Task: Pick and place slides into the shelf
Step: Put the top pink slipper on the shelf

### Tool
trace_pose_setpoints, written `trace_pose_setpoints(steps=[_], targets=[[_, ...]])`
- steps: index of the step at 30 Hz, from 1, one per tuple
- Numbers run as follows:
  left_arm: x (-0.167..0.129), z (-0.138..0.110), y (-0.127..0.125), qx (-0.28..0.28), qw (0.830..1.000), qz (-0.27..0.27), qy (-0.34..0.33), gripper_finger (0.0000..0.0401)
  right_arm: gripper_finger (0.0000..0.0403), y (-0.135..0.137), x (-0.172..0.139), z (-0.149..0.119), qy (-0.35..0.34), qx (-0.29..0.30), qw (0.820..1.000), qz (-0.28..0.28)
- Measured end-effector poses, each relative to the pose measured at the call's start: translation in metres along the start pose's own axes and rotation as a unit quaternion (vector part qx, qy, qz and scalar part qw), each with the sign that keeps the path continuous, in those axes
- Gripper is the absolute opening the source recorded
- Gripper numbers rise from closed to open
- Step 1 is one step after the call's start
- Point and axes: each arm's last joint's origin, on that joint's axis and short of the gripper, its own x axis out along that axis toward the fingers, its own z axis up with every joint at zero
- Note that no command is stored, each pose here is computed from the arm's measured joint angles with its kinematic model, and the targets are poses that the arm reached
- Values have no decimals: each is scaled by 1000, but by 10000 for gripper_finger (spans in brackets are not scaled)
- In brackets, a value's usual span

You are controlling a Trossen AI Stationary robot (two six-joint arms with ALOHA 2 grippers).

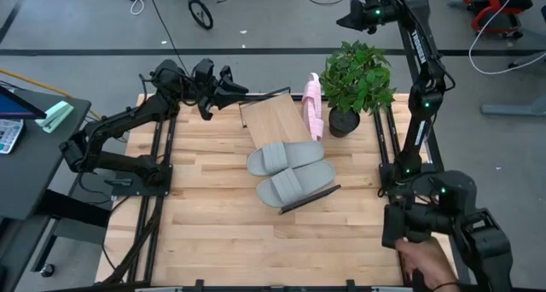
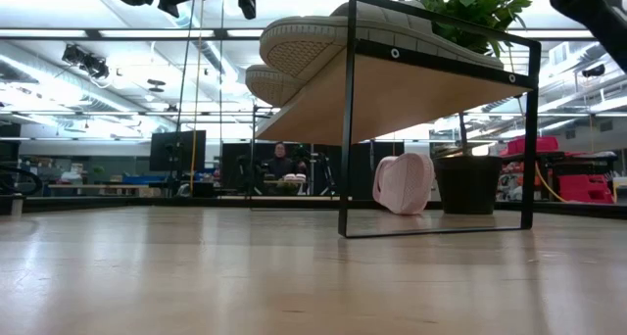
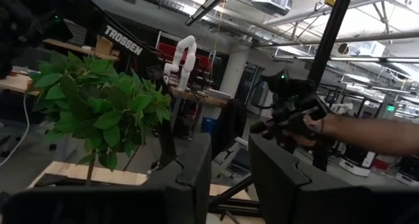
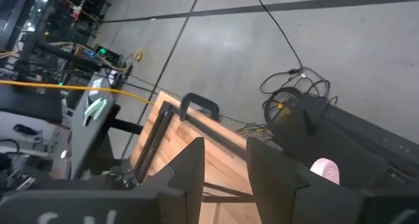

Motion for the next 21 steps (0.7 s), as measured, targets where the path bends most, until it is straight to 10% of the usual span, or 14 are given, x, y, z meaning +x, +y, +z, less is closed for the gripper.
trace_pose_setpoints(steps=[11, 21], targets=[[-2, 1, 2, 4, 1000, 4, -1, 107, 113, -37, 24, -19, 37, 4, 999, -30], [-3, 3, 4, 4, 999, 31, -19, 107, 87, -88, 61, -54, -3, 31, 997, 76]])
